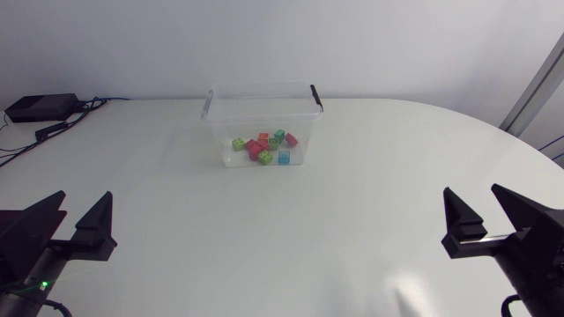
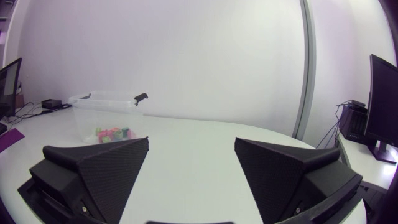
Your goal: Place the duplo bricks in the container
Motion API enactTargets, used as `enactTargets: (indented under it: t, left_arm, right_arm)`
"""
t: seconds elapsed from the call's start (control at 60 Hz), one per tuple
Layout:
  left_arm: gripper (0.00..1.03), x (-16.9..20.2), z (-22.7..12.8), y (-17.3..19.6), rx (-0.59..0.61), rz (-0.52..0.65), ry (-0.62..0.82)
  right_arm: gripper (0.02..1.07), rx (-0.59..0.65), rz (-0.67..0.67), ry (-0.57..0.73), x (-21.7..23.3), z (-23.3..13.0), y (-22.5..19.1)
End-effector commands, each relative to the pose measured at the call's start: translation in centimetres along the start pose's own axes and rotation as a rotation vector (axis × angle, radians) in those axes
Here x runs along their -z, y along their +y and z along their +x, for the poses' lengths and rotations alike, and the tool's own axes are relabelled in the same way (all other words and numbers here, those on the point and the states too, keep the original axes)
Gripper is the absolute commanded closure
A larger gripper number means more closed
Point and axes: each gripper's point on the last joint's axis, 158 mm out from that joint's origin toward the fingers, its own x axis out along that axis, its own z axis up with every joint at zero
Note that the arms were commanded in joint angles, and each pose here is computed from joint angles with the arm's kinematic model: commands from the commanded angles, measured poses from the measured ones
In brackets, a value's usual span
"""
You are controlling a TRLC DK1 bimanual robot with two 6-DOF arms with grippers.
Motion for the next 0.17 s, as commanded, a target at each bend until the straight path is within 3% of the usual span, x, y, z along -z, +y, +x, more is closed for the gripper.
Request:
enactTargets:
  t: [0.0, 0.15]
  left_arm:
    - [0.04, 0.93, 0.12, -0.30, 0.011, -0.024, 0.018]
    - [0.04, 0.93, 0.12, -0.38, 0.014, -0.025, 0.019]
  right_arm:
    - [0.07, 0.024, 0.034, -0.003, 1.46, 0.08, -0.65]
    - [0.07, 0.039, 0.039, -0.005, 2.00, 0.08, -1.04]
